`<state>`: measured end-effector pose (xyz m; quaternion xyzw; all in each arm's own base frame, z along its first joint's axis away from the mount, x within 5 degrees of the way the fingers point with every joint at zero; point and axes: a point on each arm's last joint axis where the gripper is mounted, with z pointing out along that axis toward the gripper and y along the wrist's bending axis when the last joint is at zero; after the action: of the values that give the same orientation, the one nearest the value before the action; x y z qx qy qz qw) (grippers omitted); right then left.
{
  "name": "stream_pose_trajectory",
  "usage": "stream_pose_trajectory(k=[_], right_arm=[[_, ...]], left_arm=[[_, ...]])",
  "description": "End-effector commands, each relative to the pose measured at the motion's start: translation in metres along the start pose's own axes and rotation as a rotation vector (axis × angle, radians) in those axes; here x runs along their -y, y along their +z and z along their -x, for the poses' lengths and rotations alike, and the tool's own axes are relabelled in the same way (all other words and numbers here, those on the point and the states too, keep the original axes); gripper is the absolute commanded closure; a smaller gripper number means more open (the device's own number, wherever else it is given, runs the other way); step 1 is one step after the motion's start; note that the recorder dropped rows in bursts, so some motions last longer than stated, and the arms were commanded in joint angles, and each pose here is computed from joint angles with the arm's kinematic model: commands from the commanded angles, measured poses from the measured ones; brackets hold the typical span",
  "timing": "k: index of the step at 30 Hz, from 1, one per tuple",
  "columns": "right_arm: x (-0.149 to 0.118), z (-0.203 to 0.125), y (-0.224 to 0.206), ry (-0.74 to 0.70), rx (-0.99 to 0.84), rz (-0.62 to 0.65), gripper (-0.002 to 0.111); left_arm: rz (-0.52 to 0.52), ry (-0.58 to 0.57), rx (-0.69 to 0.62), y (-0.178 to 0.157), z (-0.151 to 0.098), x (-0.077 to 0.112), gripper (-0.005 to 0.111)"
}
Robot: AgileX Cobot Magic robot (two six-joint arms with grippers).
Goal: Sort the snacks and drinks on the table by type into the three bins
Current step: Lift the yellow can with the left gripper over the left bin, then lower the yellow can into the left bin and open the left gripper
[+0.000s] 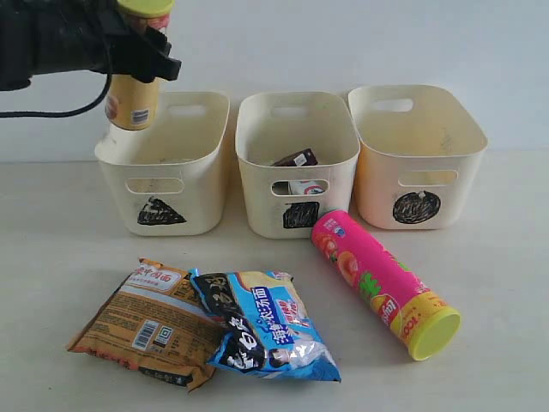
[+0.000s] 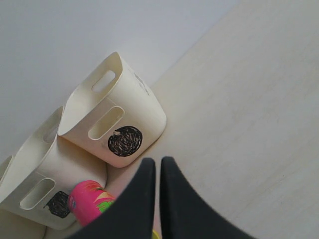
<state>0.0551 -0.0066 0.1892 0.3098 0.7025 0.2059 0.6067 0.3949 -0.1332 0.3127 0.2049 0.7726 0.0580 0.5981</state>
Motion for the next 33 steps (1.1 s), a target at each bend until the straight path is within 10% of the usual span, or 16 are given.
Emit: stream_pose_trajectory(k=[1, 8, 21, 33], right_arm=[[0.0, 0.001, 0.0, -0.004, 0.009, 0.002, 0.108], [0.0, 0.001, 0.0, -0.004, 0.009, 0.002, 0.108], [0.0, 0.001, 0.0, -0.004, 0.009, 0.002, 0.108], [0.0, 0.001, 0.0, -0.004, 0.009, 0.002, 0.108]], left_arm=[[0.019, -0.014, -0.027, 0.022, -0.009, 0.006, 0.102], [0.015, -0.111, -0.051, 0.049, -0.019, 0.015, 0.094], [0.011, -0.146, -0.112, 0.081, -0.046, 0.029, 0.02], [0.114, -0.295, -0.065, 0.061, -0.021, 0.009, 0.011]])
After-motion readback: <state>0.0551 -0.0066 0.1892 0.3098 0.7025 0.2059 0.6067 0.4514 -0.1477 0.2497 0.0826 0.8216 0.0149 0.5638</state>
